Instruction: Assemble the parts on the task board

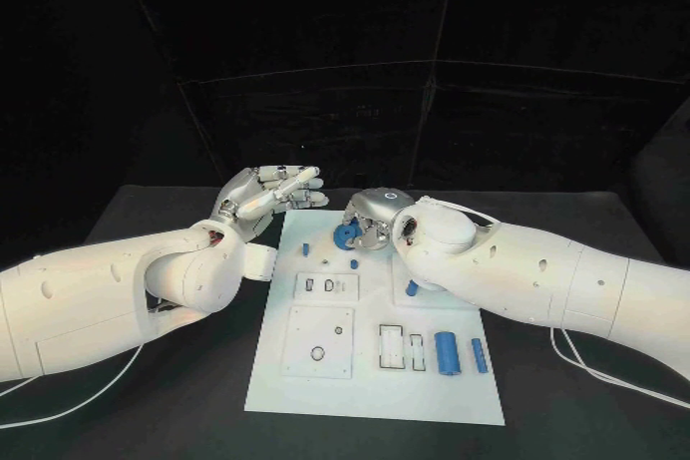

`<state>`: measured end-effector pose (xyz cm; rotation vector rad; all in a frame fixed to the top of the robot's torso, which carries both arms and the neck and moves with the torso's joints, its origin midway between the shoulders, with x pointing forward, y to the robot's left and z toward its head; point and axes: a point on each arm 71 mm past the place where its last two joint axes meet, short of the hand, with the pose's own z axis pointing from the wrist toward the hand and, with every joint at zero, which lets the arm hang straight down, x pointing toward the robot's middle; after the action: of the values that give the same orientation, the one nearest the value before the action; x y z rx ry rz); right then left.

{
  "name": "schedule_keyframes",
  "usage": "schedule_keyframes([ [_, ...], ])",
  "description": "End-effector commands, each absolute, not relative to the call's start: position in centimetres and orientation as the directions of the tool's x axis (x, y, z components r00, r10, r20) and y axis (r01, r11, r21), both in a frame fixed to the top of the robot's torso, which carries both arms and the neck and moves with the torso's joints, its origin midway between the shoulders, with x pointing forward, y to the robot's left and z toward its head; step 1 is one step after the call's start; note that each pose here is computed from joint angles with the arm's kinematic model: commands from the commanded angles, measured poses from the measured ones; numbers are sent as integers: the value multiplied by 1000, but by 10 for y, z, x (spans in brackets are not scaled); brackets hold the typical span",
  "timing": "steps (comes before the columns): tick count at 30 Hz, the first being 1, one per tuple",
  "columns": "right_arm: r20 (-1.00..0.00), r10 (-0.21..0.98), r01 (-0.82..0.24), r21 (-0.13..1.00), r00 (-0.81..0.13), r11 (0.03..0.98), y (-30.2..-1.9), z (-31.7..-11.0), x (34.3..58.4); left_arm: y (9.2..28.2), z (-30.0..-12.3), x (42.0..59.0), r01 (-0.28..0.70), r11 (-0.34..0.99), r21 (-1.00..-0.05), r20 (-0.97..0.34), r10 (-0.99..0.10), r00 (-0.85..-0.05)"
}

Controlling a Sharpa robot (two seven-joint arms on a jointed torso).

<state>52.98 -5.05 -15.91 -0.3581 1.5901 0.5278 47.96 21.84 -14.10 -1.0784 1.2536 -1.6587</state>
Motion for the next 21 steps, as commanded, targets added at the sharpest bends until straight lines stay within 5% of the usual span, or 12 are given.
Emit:
schedule_keyframes([
  [1,-993,69,-529,110,-95,841,-50,-159,530,217,-139,479,95,-216,-972,170,-920,-353],
  [21,-987,51,-486,121,-155,865,-60,-164,533,217,-140,480,93,-215,-972,170,-921,-352],
])
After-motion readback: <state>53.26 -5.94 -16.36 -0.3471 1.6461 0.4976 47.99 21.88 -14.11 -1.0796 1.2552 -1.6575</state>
